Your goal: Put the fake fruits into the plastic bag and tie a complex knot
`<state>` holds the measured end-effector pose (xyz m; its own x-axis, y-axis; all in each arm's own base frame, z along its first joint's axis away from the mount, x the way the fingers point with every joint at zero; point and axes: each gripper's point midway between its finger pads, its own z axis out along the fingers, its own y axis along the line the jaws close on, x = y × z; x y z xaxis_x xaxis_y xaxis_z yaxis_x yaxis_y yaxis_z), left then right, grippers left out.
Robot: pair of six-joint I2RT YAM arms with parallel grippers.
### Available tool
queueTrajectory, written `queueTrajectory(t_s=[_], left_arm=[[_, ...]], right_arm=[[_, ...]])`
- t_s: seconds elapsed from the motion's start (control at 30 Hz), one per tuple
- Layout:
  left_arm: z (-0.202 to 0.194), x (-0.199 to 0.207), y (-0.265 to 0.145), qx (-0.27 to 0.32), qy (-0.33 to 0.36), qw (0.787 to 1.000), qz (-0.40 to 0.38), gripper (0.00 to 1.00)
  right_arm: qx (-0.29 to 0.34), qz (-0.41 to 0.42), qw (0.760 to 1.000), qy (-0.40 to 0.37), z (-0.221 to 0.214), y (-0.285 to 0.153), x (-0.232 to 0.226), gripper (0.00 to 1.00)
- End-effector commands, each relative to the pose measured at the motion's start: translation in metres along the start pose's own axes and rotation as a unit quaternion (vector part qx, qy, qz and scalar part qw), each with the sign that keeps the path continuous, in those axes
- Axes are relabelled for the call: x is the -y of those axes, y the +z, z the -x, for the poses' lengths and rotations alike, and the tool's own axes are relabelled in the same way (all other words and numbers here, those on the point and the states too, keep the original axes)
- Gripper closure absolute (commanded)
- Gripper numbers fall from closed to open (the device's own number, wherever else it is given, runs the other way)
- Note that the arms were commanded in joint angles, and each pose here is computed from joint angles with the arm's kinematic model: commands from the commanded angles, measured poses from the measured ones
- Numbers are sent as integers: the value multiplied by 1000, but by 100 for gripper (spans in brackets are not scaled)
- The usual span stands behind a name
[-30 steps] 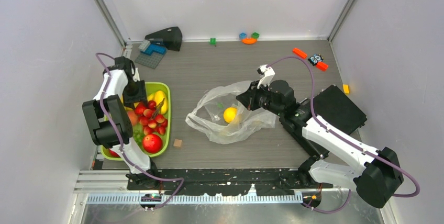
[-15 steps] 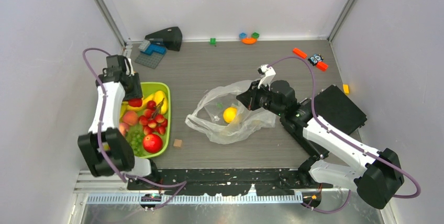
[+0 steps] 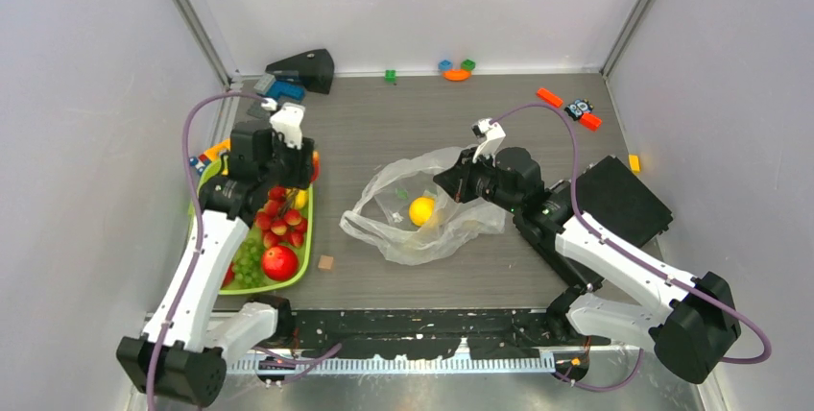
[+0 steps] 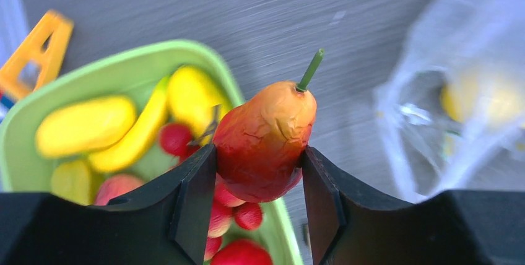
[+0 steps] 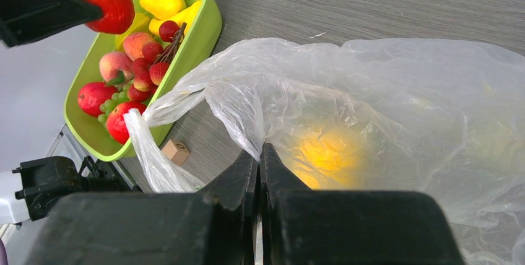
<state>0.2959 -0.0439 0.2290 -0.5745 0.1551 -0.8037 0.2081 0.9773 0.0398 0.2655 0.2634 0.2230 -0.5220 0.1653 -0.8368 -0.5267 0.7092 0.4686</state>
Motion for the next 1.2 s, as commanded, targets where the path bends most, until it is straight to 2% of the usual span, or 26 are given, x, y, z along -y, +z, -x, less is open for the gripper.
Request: queueTrajectory(t_s=[0.0, 0.13, 0.23, 0.3, 0.4, 0.57, 0.77, 0.97, 1.17], left_arm=[[24, 61, -22, 77, 60, 989, -112, 65], [31, 101, -59, 130, 40, 973, -187, 65], [24, 135, -78, 150, 52, 954, -254, 65], [12, 158, -84, 141, 73, 941, -300, 65], [-7, 186, -75, 110, 83, 931, -338, 65], [-12, 224, -61, 107, 81, 918, -373, 65], [-8, 247, -35, 88, 58, 919, -380, 66], [-2, 251, 4, 81, 32, 942, -323, 68], [-26, 253, 37, 51, 35, 952, -300, 67]], right_arm=[[28, 12, 1000, -3, 19, -5, -11, 95], [24, 5, 1000, -6, 19, -5, -9, 95], [25, 5, 1000, -9, 23, -5, -10, 95], [17, 2, 1000, -10, 20, -5, -9, 95], [11, 0, 1000, -11, 18, -4, -8, 95], [4, -1, 1000, -6, 14, -4, -8, 95], [3, -2, 1000, -3, 13, -6, -7, 95], [-1, 1, 1000, -1, 11, -3, -8, 95], [-1, 7, 1000, 2, 11, -1, -10, 95]])
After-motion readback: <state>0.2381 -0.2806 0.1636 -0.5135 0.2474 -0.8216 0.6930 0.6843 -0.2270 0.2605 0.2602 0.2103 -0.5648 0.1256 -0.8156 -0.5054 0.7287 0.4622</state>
